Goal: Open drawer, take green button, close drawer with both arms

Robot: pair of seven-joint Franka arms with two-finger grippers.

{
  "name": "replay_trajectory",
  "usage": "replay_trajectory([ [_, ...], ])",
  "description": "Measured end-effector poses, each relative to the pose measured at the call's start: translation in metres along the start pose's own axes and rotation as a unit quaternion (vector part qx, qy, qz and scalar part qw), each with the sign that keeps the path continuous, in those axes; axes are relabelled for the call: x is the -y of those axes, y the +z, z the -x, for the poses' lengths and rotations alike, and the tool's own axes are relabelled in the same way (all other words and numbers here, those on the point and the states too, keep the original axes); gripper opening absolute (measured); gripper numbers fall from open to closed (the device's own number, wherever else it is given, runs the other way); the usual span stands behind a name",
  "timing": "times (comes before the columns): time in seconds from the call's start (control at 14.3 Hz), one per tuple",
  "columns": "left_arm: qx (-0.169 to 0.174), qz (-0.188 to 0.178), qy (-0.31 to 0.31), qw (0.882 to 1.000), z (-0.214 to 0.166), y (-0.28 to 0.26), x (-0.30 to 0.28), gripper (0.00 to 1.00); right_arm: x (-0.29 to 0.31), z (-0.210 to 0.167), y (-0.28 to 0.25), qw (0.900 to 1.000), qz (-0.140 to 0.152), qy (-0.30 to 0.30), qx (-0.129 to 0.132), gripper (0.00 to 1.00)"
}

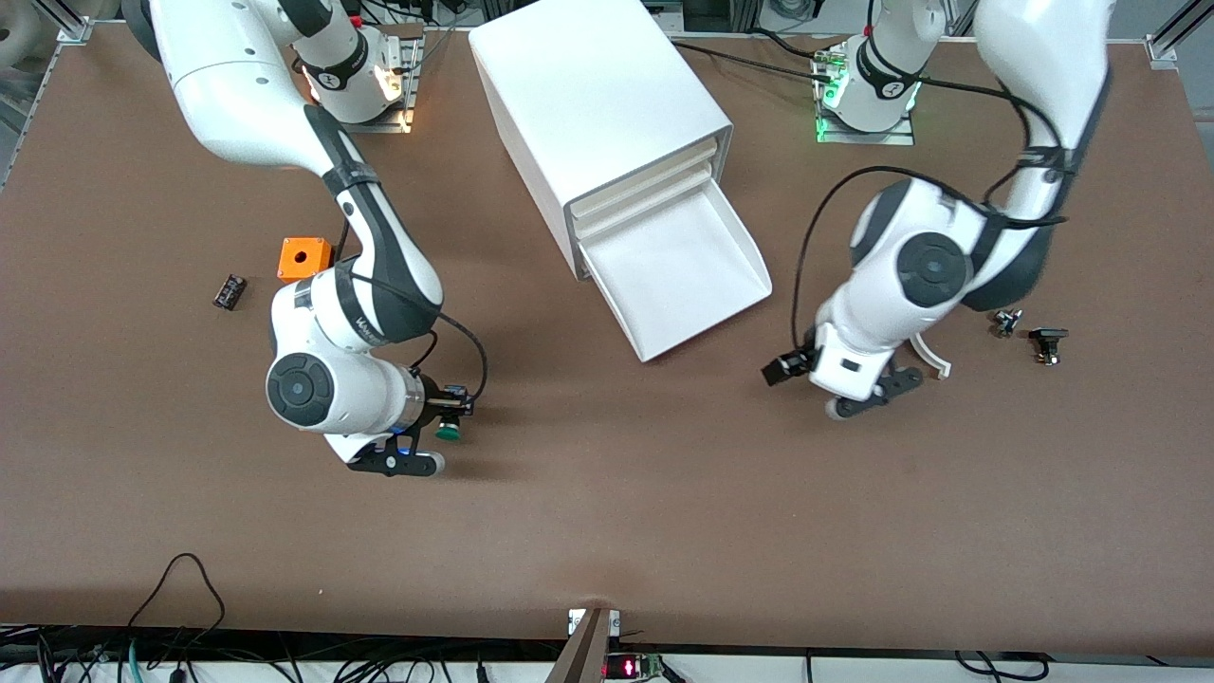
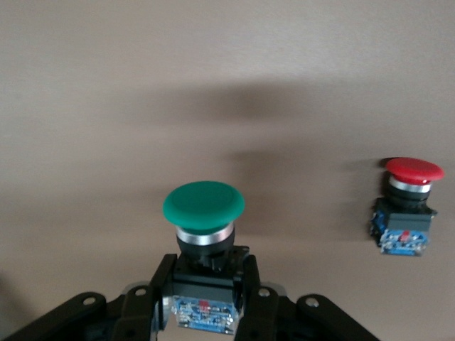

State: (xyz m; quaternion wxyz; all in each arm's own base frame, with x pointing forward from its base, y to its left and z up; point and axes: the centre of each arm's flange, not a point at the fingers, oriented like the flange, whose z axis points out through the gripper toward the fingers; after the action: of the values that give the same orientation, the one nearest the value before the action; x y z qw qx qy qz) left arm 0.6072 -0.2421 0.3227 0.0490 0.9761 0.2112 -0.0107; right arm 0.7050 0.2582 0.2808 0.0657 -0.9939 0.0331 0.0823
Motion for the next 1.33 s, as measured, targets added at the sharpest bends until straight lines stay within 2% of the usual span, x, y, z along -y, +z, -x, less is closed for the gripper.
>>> replay_trajectory([
  [0.21, 0.005, 0.002, 0.004, 1.000, 0.039, 0.040, -0.007, 1.00, -0.019, -0.004, 0.027, 1.000, 0.000, 0.003, -0.003, 0.41],
  [0.49, 0.022, -0.011, -0.013, 1.000, 0.076, 0.067, -0.021, 1.00, -0.032, -0.004, 0.046, 1.000, 0.002, 0.009, 0.004, 0.41],
  [0.7, 0.020, -0.008, -0.013, 1.000, 0.078, 0.078, -0.024, 1.00, -0.037, -0.003, 0.066, 1.000, 0.004, 0.012, 0.008, 0.41],
  [1.05, -0.007, -0.027, -0.014, 1.000, 0.079, 0.084, -0.023, 1.00, -0.043, -0.002, 0.093, 1.000, 0.006, 0.016, 0.014, 0.41],
  [1.26, 0.000, -0.034, -0.014, 0.999, 0.092, 0.097, -0.028, 1.00, -0.043, -0.003, 0.093, 1.000, 0.005, 0.016, 0.010, 0.63],
  [1.33, 0.002, -0.037, -0.013, 0.999, 0.094, 0.101, -0.029, 1.00, -0.042, -0.004, 0.091, 1.000, 0.004, 0.016, 0.007, 0.76],
])
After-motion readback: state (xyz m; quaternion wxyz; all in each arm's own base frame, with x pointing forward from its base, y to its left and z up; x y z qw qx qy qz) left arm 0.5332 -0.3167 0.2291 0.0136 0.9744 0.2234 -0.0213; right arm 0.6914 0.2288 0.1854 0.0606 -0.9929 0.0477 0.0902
